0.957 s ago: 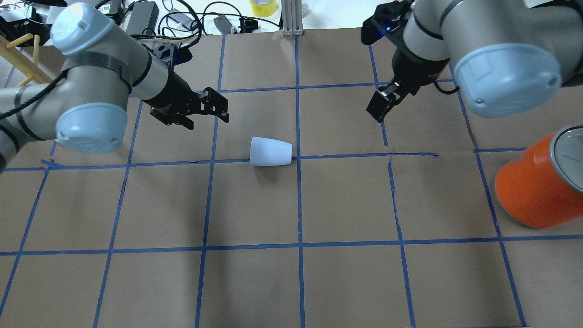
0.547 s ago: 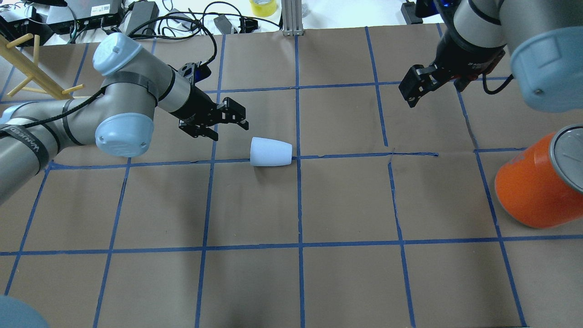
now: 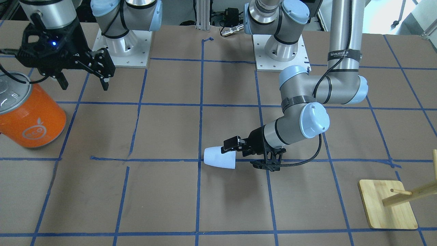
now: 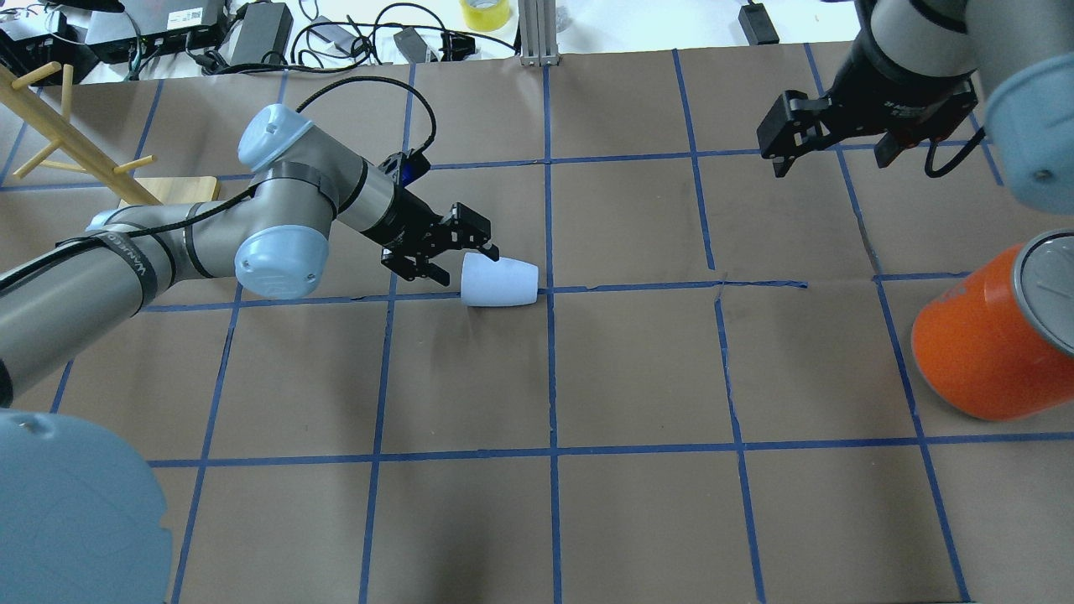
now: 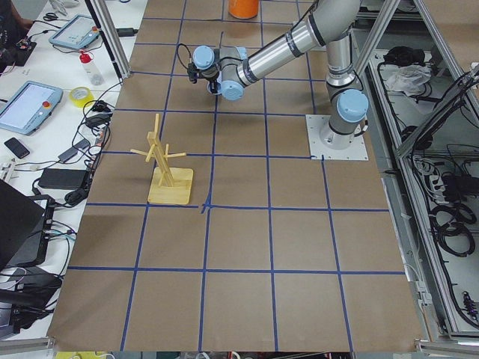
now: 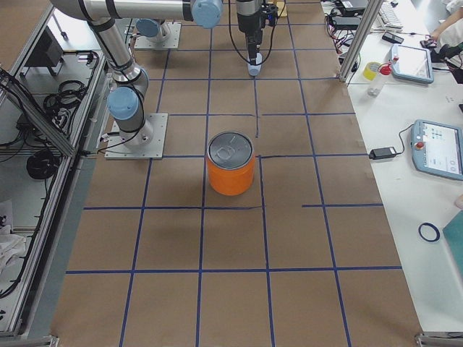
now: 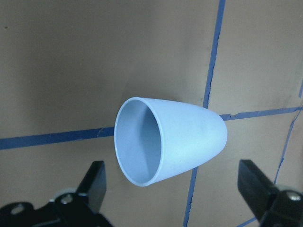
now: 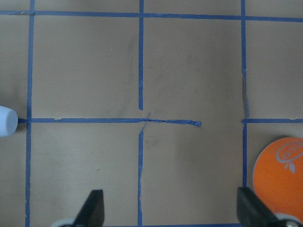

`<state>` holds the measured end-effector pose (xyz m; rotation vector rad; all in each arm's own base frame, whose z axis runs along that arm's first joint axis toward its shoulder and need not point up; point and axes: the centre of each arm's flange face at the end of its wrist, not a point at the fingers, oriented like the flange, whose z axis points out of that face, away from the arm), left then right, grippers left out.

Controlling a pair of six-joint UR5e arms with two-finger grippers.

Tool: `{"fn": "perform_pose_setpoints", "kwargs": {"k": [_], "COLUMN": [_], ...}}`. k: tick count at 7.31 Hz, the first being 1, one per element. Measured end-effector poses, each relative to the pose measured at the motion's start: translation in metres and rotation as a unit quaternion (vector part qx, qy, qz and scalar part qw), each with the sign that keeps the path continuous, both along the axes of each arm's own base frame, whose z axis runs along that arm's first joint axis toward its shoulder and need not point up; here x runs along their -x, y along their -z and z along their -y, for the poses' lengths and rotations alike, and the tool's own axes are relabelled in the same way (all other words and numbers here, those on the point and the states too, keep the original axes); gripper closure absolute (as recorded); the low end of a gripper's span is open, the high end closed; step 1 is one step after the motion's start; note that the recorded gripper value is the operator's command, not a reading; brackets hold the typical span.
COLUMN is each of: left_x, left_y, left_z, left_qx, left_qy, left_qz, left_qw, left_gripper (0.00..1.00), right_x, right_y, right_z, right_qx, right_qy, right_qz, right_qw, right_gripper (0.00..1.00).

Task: Flip cup
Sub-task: 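Grasp the cup's closed end with the left gripper, then lift and rotate the cup upright with the left gripper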

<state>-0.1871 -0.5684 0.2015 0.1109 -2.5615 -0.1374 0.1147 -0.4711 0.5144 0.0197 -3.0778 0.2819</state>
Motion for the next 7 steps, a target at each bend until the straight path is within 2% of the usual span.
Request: {"fn": "perform_pose_setpoints", "kwargs": {"k": [1,2,3,4,5,7], "left_x": [0.008,0.012,0.014,0.015,0.015,0.015], "left_y": [0.008,0.015,0.019,0.02,0.011,-0.02], "left_z": [0.001,0.001,0.002,0.006,0.016,0.04], "left_qx": [-0.006,-0.015,-0.02,-0.026,-0.029,-0.028], "left_qy": [-0.004,-0.013,-0.017,-0.027,-0.05,-0.1], "left_qz": [0.0,0.001,0.001,0.002,0.005,0.011], "left_qw": [1.0,0.9998,0.9996,0.9993,0.9983,0.9945], "left_gripper": [0.66,1.0,1.0,1.0,1.0,1.0], "right_x": [-0.002,-0.004,-0.005,-0.004,-0.002,0.001], "right_y": [0.008,0.018,0.01,0.001,-0.008,-0.008], "right_z": [0.001,0.002,0.0,0.005,0.015,0.041], "right_qx": [-0.021,-0.057,-0.07,-0.071,-0.07,-0.088], "right_qy": [0.004,0.003,0.0,-0.002,-0.002,0.0], "right_qz": [0.009,0.016,0.019,0.019,0.017,0.018], "right_qw": [0.9997,0.9982,0.9974,0.9973,0.9974,0.996], "right_gripper": [0.0,0.0,0.0,0.0,0.0,0.0]}}
